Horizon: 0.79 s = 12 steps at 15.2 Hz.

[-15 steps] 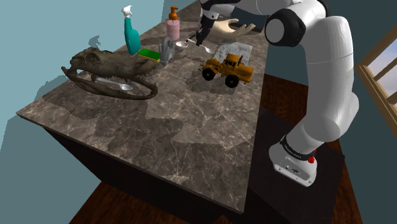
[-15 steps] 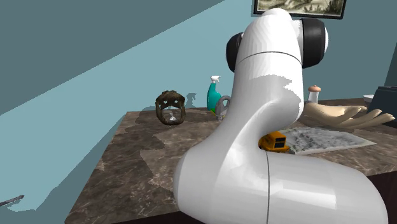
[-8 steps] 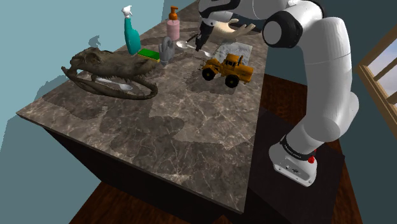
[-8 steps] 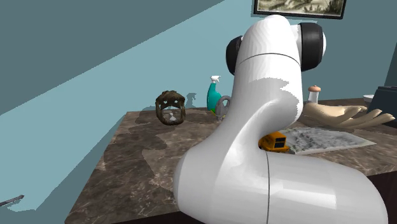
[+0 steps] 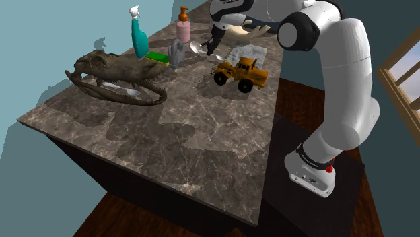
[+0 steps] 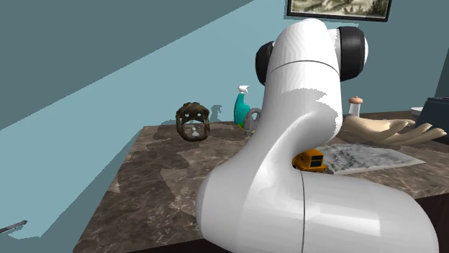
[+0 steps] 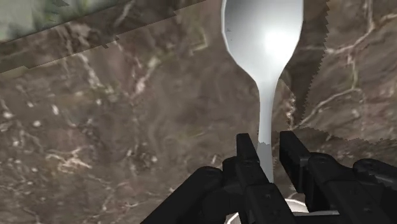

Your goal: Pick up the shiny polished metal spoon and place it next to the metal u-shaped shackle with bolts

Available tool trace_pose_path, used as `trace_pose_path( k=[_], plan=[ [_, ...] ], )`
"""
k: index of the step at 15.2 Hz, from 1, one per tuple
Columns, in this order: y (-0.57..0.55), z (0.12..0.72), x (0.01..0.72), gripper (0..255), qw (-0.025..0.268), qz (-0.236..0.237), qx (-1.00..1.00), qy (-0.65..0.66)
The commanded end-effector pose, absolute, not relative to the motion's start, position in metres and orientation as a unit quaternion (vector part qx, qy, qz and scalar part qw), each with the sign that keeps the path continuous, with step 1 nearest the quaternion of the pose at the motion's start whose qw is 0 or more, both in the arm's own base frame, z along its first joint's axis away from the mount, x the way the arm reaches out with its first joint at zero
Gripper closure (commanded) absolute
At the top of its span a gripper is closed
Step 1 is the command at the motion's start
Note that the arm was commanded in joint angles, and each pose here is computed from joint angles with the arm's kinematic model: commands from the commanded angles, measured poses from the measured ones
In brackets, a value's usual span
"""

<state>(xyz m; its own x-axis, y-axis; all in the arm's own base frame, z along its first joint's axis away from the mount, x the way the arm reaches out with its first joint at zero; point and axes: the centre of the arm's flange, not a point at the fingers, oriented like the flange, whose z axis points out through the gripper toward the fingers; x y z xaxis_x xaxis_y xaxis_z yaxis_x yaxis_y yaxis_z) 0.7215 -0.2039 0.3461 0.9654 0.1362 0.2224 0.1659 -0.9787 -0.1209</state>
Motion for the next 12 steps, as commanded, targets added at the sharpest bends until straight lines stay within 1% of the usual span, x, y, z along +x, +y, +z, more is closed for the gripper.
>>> trace_pose_path(
  k=[1,6,10,12],
  plan=[
    [-0.204,0.346,0.721,0,0.069,-0.107,-0.989,-0.076],
    [-0.204,0.346,0.721,0,0.069,-0.107,-0.989,-0.076],
    [-0.212,0.394,0.711,0,0.069,-0.107,-0.989,-0.076],
    [-0.212,0.394,0.711,0,0.069,-0.107,-0.989,-0.076]
  ],
)
